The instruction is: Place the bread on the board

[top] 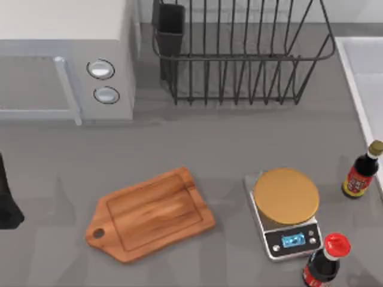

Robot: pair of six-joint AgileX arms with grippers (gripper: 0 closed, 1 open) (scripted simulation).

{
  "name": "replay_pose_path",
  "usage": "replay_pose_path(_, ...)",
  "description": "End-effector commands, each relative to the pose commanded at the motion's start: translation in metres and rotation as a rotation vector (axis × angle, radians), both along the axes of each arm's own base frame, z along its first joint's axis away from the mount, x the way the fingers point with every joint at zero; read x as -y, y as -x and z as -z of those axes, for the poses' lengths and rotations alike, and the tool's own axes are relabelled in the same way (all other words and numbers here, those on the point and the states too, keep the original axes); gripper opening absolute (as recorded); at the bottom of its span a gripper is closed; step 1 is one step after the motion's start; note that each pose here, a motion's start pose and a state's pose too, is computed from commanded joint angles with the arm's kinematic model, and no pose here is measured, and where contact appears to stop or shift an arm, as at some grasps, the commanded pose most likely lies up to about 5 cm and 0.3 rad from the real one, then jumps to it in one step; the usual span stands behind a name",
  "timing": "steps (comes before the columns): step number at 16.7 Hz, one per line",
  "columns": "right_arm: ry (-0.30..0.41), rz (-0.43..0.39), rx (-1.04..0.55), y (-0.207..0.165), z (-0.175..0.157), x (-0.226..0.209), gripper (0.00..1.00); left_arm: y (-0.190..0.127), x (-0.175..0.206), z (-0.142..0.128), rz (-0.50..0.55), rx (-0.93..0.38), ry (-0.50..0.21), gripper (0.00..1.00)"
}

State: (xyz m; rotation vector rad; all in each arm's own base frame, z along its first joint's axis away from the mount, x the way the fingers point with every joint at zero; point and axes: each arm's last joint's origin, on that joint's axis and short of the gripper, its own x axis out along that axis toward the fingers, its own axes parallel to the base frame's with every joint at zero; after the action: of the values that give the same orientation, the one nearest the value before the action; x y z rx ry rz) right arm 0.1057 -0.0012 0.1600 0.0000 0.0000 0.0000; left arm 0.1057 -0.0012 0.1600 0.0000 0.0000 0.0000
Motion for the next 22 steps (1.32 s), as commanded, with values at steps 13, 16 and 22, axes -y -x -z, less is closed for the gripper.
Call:
replay_pose_path(13,0.0,0.0,0.0,0.0,0.0,0.0,1.0,-0.051,-0.031,-0.072,-0.142,-0.536,-0.11,1.0)
replay_pose_path(16,0.0,0.0,0.0,0.0,0.0,0.0,1.0,-0.1,-0.05,-0.075,-0.125,-0.844,-0.114,1.0)
replay_pose_path(22,0.0,0.0,0.0,0.0,0.0,0.0,1.0,-0.186,-0.083,-0.044,-0.005,-1.352,-0.091,1.0)
